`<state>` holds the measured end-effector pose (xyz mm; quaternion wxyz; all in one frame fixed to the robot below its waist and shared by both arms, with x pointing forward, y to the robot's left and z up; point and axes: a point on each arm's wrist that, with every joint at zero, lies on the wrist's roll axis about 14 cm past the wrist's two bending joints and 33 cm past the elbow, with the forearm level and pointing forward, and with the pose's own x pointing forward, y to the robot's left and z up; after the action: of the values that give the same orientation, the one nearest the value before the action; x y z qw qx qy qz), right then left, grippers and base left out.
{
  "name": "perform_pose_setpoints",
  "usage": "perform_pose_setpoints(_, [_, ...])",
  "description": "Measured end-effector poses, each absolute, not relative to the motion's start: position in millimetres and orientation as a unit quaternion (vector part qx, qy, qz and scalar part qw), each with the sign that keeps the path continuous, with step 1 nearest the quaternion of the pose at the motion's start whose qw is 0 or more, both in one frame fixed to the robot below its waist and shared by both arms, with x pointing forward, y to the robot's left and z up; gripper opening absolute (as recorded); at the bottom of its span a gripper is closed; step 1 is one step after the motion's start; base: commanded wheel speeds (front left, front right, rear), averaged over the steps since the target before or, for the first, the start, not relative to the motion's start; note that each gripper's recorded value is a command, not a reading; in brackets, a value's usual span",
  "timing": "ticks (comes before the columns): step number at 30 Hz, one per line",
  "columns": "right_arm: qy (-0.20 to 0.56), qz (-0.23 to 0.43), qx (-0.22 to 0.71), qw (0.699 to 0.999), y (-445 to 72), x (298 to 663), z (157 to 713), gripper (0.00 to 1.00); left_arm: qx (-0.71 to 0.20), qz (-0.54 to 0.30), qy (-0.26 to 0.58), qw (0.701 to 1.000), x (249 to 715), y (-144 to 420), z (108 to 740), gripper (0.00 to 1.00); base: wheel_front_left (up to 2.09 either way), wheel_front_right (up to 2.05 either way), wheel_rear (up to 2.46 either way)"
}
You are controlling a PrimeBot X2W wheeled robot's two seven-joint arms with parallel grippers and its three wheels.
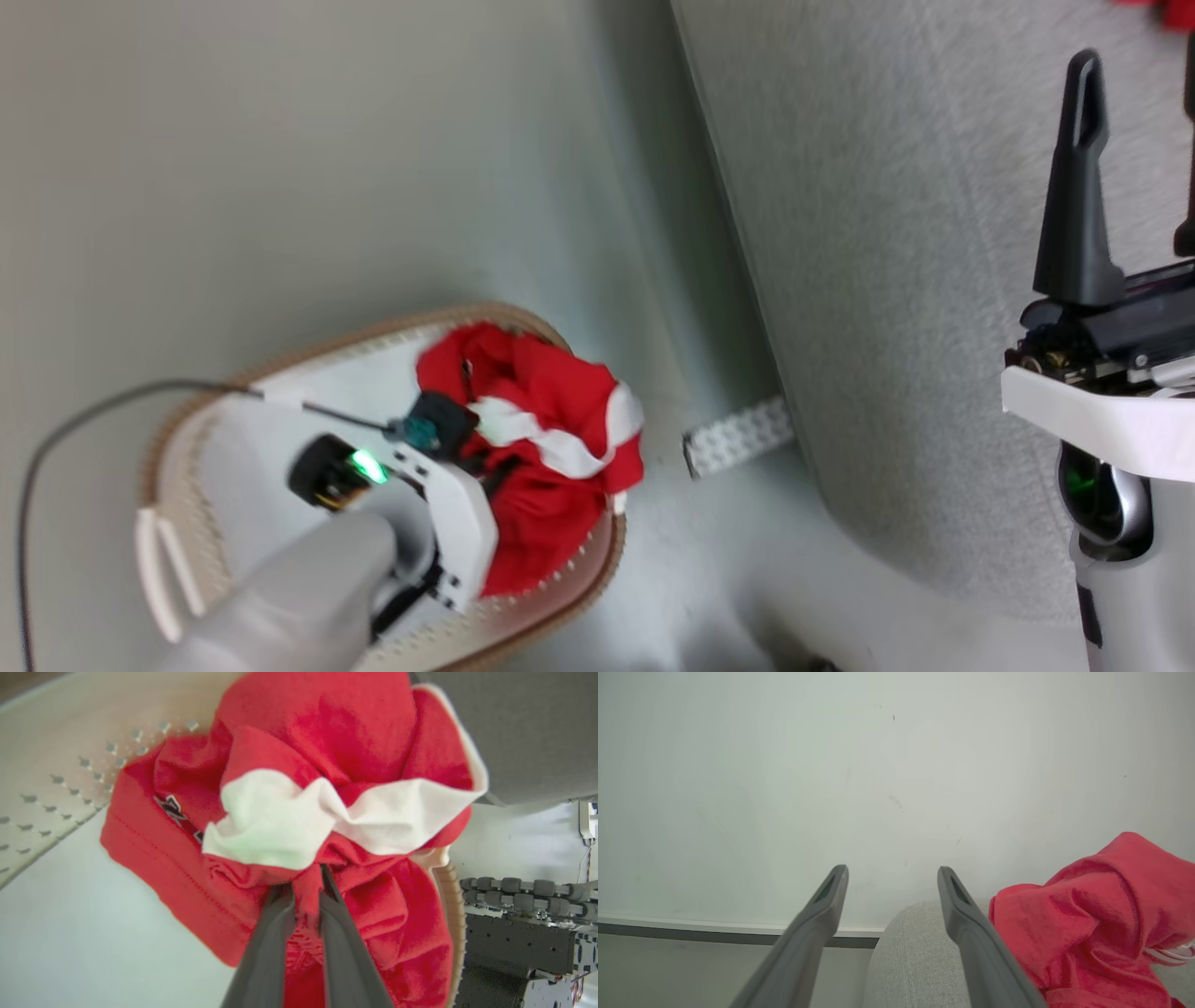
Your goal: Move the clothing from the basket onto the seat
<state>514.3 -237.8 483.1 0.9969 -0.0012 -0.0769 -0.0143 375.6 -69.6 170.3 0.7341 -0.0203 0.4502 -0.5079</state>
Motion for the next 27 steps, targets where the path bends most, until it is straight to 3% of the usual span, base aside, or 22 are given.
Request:
perform_pose_setpoints(14, [-0.104,-0.005,0.034,0.994,-223,449,538,1.00,-0.091,-0.467,0.275,0.836,400,-79,336,0.00,0.00,0.00,0.00])
perform_pose_setpoints(27, [-0.134,0.059,0.081,0.986,-179,408,572,1.00,-0.107,-0.399,0.058,0.909,415,-34,495,0.00,0.00,0.00,0.00])
